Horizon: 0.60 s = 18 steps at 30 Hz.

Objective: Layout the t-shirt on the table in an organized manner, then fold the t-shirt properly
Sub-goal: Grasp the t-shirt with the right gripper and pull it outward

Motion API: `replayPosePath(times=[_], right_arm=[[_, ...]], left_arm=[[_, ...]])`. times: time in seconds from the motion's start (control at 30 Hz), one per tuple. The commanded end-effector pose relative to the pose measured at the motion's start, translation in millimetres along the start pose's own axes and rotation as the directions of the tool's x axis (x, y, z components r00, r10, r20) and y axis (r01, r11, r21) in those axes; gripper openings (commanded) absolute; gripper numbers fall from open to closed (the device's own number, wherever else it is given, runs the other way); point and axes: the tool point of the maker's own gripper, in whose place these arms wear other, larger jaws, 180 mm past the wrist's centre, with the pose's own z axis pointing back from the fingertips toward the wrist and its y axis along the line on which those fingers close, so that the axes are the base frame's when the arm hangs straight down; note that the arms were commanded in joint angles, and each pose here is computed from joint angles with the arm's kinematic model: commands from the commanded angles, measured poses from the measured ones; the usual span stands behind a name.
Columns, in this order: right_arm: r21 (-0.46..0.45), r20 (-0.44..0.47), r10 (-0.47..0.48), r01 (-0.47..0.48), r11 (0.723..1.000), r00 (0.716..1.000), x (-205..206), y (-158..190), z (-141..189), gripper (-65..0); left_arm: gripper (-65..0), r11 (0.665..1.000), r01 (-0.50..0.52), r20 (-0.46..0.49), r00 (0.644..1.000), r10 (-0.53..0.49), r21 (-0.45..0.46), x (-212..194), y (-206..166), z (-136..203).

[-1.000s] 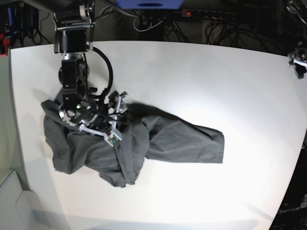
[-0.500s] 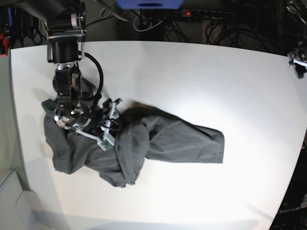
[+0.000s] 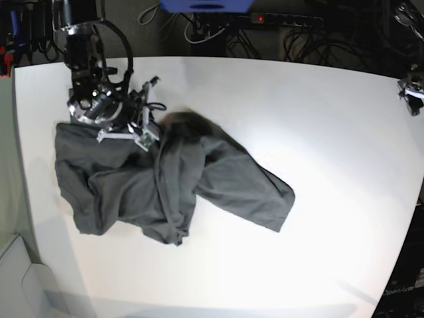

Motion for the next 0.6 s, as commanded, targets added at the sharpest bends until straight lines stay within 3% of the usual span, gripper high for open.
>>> replayPosePath(times=[0.0,0.17,0.4,0.5,0.57], right_arm=[[-0.024,-0.062,0.048,-0.049,0.998,0.997,-14.1,-1.5,10.5,-65.0],[-0.115,-0.021,0.191,-0.193,0.975,0.981,4.7,0.5,60.9,-65.0],[-0.127,-0.137,0.198,-0.216,0.968,0.971,-15.7,-15.3,60.8,-64.9],[-0.127,-0.164,0.196,-0.218,0.968,0.967,-20.2,-15.7,62.2,-57.6],[-0.119,-0.178,0.196,-0.218,0.969,0.964,-24.3,-12.9,61.9,-49.2]], left_arm=[[-17.4,1.0,0.011,0.064,0.998,-0.011,-0.002,19.8,0.3,2.2],[-17.4,1.0,0.007,0.068,0.998,-0.007,-0.004,21.4,-0.7,1.7],[-17.4,0.999,0.026,0.058,0.998,-0.025,-0.025,18.6,-9.1,0.2],[-17.4,0.999,0.024,0.055,0.998,-0.023,-0.024,17.8,-8.4,-0.2],[-17.4,1.0,0.023,0.057,0.998,-0.022,-0.021,18.3,-7.5,0.4]])
